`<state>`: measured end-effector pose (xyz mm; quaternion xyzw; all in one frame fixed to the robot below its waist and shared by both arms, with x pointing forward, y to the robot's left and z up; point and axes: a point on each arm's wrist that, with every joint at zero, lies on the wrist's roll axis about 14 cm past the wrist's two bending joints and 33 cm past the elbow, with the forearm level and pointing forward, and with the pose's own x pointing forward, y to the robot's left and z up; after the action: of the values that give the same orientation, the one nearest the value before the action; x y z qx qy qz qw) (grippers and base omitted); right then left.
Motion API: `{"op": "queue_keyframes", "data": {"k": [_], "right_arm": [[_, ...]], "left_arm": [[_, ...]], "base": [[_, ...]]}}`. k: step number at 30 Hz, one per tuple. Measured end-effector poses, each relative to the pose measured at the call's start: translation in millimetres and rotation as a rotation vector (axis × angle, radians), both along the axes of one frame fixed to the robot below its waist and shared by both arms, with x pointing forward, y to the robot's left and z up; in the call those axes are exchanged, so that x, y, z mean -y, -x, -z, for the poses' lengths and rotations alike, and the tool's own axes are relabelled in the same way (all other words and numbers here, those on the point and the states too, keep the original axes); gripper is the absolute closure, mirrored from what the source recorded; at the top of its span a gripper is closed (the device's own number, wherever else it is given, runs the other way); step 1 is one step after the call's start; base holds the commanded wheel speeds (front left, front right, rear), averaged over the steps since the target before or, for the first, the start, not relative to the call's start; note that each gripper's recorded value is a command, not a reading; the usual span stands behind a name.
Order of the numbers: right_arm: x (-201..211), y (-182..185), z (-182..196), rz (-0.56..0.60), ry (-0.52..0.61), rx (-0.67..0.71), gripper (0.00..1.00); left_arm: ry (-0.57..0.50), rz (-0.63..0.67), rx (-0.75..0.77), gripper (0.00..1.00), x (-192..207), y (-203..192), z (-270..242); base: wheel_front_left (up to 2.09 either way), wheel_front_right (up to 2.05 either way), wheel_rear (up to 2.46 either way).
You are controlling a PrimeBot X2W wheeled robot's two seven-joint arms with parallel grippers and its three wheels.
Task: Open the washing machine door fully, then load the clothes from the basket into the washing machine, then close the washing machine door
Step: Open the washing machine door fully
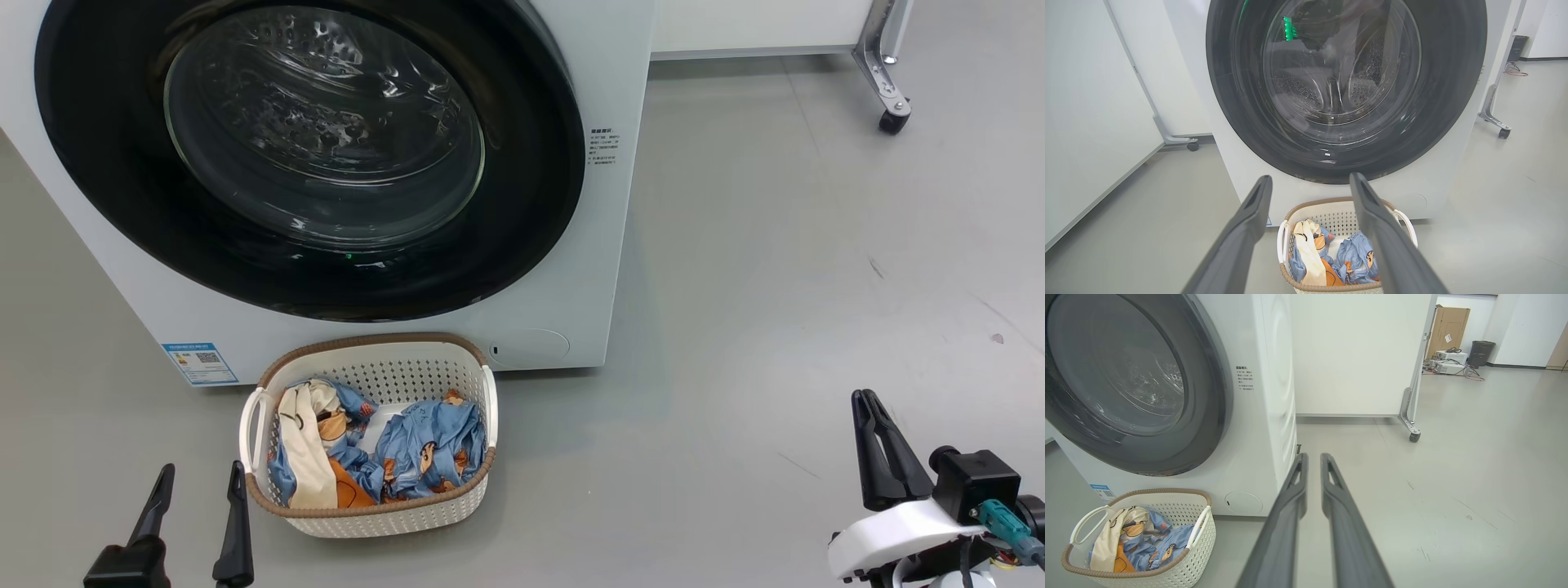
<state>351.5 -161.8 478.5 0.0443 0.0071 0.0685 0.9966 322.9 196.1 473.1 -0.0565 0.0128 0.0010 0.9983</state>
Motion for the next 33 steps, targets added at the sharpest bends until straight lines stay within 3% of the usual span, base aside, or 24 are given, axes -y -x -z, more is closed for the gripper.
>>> {"op": "queue_keyframes", "data": {"k": [8,16,27,33], "right_arm": [[-5.7,0.1,-2.3,-0.008,-0.034,0.005,1.00],[5.1,-1.3,-3.4,0.073,-0.208,0.000,1.00],[74.0,8.6,18.1,0.399,-0.751,-0.011,1.00],[79.0,-1.7,25.5,0.471,-1.057,-0.004,1.00]], "left_arm": [[0.001,0.001,-0.001,0.00,0.3,0.0,0.3],[0.002,0.003,-0.004,0.00,1.0,-0.2,1.4],[0.013,0.018,-0.016,0.00,7.9,1.7,4.9],[0.018,0.030,-0.024,0.00,12.9,2.8,7.1]], "base": [[0.00,0.00,0.00],[0.00,0.00,0.00],[0.00,0.00,0.00],[0.00,0.00,0.00]]}}
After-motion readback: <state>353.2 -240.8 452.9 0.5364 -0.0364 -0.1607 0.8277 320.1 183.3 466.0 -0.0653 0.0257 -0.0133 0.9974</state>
